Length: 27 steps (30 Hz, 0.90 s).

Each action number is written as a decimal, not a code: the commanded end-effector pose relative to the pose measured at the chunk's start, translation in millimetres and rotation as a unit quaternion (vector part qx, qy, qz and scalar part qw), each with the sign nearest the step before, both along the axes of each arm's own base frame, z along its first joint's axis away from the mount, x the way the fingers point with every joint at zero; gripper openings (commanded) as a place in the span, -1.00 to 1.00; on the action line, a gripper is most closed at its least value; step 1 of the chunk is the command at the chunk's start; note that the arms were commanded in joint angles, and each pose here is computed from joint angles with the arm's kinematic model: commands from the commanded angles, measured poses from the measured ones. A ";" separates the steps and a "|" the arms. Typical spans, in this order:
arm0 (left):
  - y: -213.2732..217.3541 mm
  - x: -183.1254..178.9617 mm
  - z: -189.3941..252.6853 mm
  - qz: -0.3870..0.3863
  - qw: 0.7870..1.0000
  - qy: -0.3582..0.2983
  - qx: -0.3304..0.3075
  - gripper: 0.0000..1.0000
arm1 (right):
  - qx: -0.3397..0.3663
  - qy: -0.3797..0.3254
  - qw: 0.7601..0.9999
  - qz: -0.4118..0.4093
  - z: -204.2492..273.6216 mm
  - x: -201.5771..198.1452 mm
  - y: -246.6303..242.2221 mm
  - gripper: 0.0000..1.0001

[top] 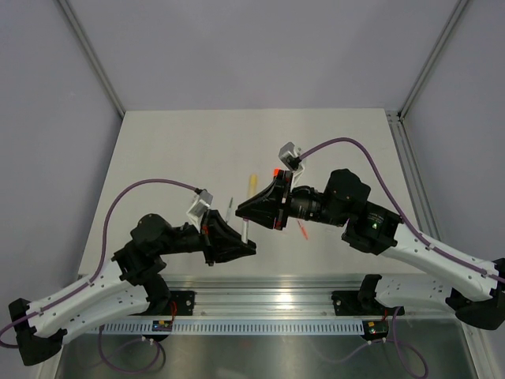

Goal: Insert the pens into the pen caps
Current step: Press the pen cap onto the pen.

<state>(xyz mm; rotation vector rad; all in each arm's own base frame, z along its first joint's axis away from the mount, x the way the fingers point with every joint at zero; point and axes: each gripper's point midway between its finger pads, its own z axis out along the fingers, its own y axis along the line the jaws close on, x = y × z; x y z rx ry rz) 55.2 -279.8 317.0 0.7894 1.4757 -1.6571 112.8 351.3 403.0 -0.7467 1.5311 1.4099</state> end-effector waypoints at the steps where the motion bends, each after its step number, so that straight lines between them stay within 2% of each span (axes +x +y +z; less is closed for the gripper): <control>1: 12.1 -8.4 65.1 0.001 0.995 -0.061 -0.083 -1.00 | -0.022 0.018 1.000 0.011 -14.9 -3.9 -0.3 -1.00; 4: 11.3 -4.5 65.0 0.011 0.995 -0.060 -0.074 -1.00 | -0.033 0.035 0.999 -0.019 -26.9 4.6 -3.3 -1.00; 8: 10.4 -6.2 69.3 0.004 0.995 -0.063 -0.074 -1.00 | -0.021 0.037 0.999 -0.004 -37.9 -2.8 -6.3 -1.00; 14: 13.2 -3.6 82.5 0.017 0.994 -0.083 -0.073 -1.00 | -0.043 0.074 0.996 0.003 -74.2 -12.9 -3.4 -1.00; 18: 8.3 6.2 74.2 0.035 0.994 -0.082 -0.059 -1.00 | -0.084 0.074 0.992 -0.053 -90.4 -15.2 -0.8 -1.00; 21: 7.0 4.9 73.0 0.029 0.994 -0.081 -0.064 -1.00 | -0.093 0.076 0.992 -0.040 -99.0 -29.9 6.8 -1.00; 27: 16.9 0.5 80.2 0.035 0.992 -0.094 -0.072 -1.00 | -0.089 0.096 0.990 -0.056 -139.3 -30.6 7.5 -1.00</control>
